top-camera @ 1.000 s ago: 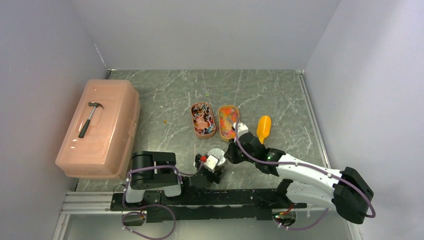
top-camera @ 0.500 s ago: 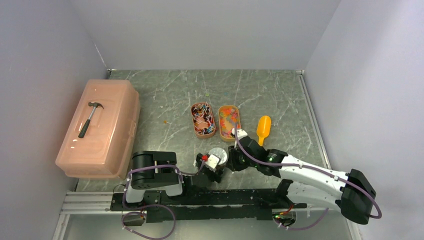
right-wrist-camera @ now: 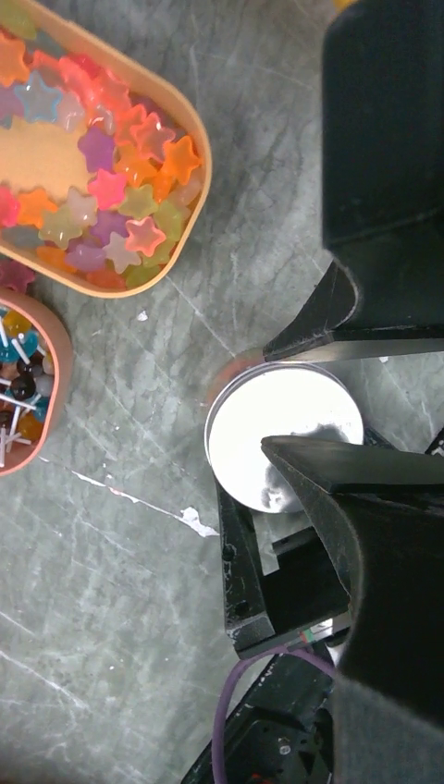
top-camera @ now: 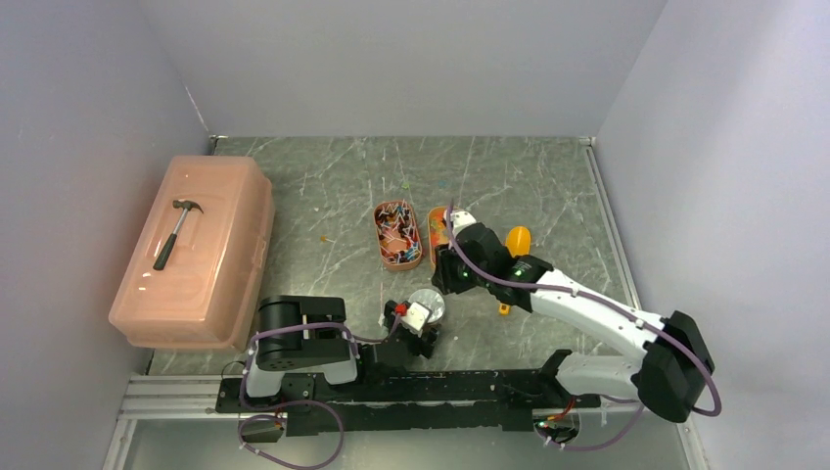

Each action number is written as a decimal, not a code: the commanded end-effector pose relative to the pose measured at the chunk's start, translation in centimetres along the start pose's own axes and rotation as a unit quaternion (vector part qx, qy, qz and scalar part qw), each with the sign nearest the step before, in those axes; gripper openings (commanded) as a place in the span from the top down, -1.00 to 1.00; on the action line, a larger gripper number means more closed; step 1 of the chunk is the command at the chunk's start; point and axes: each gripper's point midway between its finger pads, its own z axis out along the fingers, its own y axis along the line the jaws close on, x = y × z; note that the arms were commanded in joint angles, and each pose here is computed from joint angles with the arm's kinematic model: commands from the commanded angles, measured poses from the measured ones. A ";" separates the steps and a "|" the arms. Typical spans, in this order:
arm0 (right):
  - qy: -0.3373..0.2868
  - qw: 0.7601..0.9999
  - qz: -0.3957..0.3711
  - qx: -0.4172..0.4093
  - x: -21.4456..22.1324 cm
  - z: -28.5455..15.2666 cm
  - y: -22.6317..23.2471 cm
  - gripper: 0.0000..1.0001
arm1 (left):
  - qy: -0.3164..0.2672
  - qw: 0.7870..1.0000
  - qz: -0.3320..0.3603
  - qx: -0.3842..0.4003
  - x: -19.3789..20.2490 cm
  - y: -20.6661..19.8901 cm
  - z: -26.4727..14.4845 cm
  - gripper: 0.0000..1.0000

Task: Pack the candies
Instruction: Screw the bottle lid onto the packing bottle.

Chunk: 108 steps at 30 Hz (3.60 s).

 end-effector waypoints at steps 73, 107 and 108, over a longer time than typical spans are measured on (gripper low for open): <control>-0.064 0.998 0.026 -0.007 1.3 -4.0 0.6 0.19 | 0.143 0.982 0.127 0.000 7.6 2.1 -1.8 -0.82; 0.069 0.994 0.032 -0.075 7.3 2.1 -1.0 0.61 | 0.144 0.983 0.117 -0.003 7.8 2.4 -2.1 -0.76; 0.072 0.994 0.036 -0.077 7.8 1.9 -1.0 0.63 | 0.145 0.983 0.116 -0.004 7.9 2.5 -2.1 -0.76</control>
